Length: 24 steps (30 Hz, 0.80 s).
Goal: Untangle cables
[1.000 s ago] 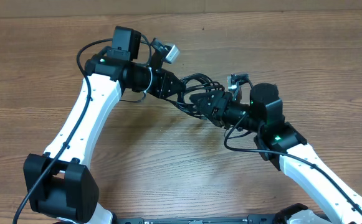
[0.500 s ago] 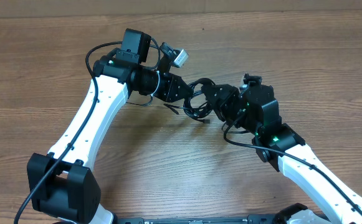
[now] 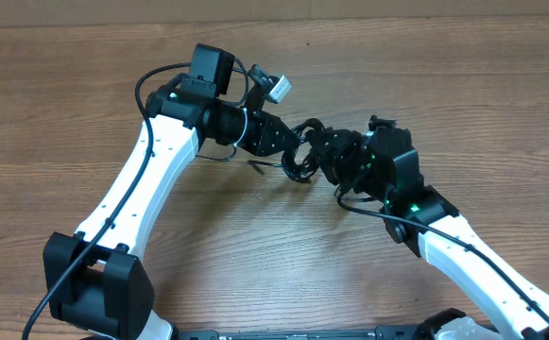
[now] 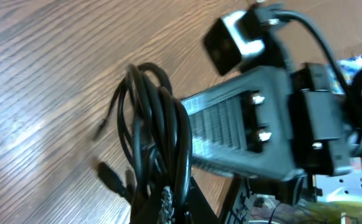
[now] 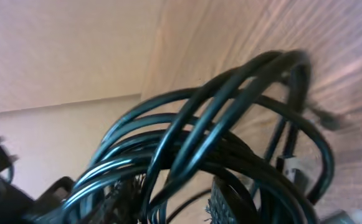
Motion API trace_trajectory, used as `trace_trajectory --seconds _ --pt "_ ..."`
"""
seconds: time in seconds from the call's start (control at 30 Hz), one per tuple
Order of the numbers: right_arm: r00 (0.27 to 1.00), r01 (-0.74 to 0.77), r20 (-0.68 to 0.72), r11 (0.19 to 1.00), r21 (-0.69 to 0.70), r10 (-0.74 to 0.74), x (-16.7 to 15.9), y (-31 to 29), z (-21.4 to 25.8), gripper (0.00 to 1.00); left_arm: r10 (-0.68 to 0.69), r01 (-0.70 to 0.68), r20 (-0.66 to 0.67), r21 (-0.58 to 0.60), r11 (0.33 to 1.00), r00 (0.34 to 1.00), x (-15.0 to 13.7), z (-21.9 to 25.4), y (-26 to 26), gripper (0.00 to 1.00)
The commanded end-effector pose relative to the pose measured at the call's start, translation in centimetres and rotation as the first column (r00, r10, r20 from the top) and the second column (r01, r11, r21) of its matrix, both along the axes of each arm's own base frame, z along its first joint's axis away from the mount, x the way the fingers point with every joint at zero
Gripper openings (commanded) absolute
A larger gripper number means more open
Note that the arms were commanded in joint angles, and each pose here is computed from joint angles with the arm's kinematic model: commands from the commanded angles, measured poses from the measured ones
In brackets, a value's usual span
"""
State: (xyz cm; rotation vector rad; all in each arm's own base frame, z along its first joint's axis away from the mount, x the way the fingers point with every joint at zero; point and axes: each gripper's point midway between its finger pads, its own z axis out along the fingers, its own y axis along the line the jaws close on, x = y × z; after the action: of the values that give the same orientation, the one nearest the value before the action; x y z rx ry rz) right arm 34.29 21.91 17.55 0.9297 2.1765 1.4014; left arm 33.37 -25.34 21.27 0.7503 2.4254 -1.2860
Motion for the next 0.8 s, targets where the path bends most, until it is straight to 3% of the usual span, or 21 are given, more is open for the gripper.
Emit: trace_trajectory --seconds 0.0,0.43,0.57,0.67,0.77 --pt "0.997 -0.025 -0.069 0.998 0.053 0.028 -0.5 0.8 -0.7 0.34 -0.039 0.040 0.019 -0.067 0.997 0.999 -0.4 2.0 -1.1 0.05" --pt "0.999 0.019 -0.035 0.991 0.136 -0.014 0.6 1.0 1.2 0.34 -0.085 0.086 0.016 -0.129 0.988 0.996 -1.3 2.9 -2.0 0.04" --pt "0.998 0.036 -0.047 0.992 0.124 -0.031 0.9 0.9 0.5 0.25 -0.127 0.127 0.012 -0.201 0.971 0.992 -2.0 4.1 -2.5 0.04" --pt "0.999 0.032 -0.040 0.992 0.126 -0.028 1.4 1.2 0.1 0.04 -0.171 0.175 0.036 -0.272 0.946 0.985 -2.5 5.4 -2.9 0.04" --pt "0.999 -0.021 0.046 0.998 0.053 0.018 1.5 1.2 0.1 0.04 -0.148 0.153 0.037 -0.235 0.960 0.988 -2.1 4.8 -2.7 0.04"
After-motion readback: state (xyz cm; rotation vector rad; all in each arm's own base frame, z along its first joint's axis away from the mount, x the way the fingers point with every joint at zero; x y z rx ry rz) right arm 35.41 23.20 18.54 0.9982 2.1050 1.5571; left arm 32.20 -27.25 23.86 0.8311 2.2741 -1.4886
